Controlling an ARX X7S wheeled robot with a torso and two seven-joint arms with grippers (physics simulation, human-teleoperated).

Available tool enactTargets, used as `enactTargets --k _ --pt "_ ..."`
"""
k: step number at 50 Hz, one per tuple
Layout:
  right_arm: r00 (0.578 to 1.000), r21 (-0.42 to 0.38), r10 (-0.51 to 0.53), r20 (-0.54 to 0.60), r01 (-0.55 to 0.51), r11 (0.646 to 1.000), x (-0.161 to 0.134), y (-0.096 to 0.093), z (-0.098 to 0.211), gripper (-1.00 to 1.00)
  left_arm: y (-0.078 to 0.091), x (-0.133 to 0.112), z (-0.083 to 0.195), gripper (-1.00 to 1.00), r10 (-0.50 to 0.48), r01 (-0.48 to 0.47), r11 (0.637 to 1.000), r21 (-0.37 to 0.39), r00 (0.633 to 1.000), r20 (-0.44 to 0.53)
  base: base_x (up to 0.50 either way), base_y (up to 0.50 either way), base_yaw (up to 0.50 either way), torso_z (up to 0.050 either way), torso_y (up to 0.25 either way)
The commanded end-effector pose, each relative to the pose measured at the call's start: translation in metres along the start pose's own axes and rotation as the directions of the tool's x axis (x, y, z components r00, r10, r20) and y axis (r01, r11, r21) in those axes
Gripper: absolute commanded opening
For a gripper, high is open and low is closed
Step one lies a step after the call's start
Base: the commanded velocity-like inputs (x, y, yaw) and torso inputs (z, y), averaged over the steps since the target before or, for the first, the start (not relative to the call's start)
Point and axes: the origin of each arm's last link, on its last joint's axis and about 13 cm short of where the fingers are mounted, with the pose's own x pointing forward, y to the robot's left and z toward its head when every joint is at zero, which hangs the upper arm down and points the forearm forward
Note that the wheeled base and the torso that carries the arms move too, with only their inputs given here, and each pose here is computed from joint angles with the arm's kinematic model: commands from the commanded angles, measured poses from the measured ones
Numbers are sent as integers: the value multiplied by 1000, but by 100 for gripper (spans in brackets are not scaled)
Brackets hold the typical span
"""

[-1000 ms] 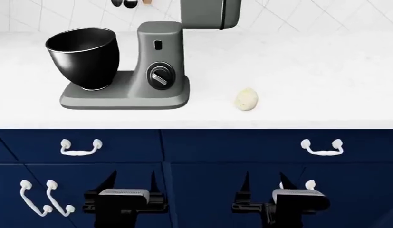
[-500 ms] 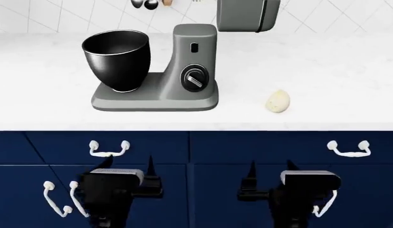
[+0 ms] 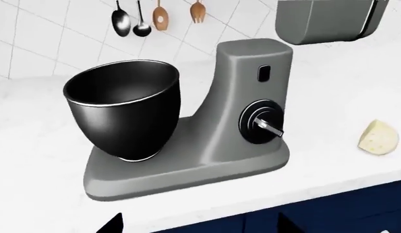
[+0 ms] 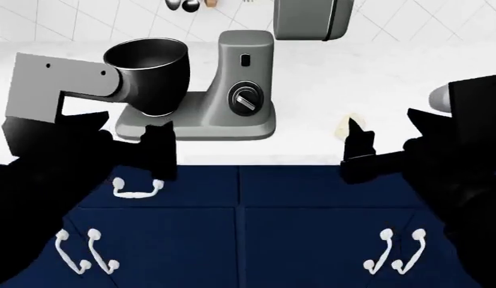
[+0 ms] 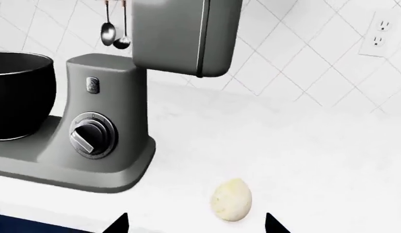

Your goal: Place the cheese in the stand mixer bowl.

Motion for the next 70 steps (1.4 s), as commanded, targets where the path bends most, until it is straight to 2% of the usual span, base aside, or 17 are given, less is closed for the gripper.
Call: enactTargets --k 1,5,7,14,28,30,35,37,40,50,70 --pt "999 -163 34 -1 -33 986 -25 -26 42 100 25 -47 46 100 22 -3 989 150 991 -128 0 0 0 0 0" --pt "999 -157 40 -2 -40 987 -27 -27 42 100 30 -50 51 100 37 -24 991 133 995 -95 0 0 0 0 0" --pt "998 -194 64 -6 -64 979 -30 -27 39 100 29 -52 49 100 37 -24 991 130 995 -94 0 0 0 0 0" --pt "998 -167 56 -14 -57 984 -28 -29 38 100 30 -52 49 100 32 -21 991 129 996 -80 489 -152 0 0 0" --pt "999 -163 53 -10 -54 985 -26 -30 34 100 32 -54 51 100 41 -32 992 125 997 -67 490 -147 0 0 0" --pt "1000 -182 -5 -20 1 983 -24 -30 33 100 32 -54 51 100 39 -31 992 126 997 -65 0 0 0 0 8" --pt "999 -177 -1 -37 -5 984 -23 -30 32 100 32 -54 52 100 39 -31 992 125 997 -61 0 0 0 0 0" --pt "996 -200 -33 -79 17 980 -21 -28 27 100 32 -55 52 100 39 -31 992 125 997 -61 0 0 0 0 0" --pt "992 -176 -8 -123 -14 984 -20 -26 21 100 32 -55 52 100 40 -32 992 125 997 -60 0 0 0 0 0" --pt "980 -176 58 -190 -93 980 -23 -22 14 100 34 -54 50 100 55 -46 991 125 996 -65 0 0 0 0 0" --pt "965 -192 119 -235 -166 967 -29 -20 9 100 35 -51 47 100 66 -54 989 136 994 -85 0 0 0 0 0"
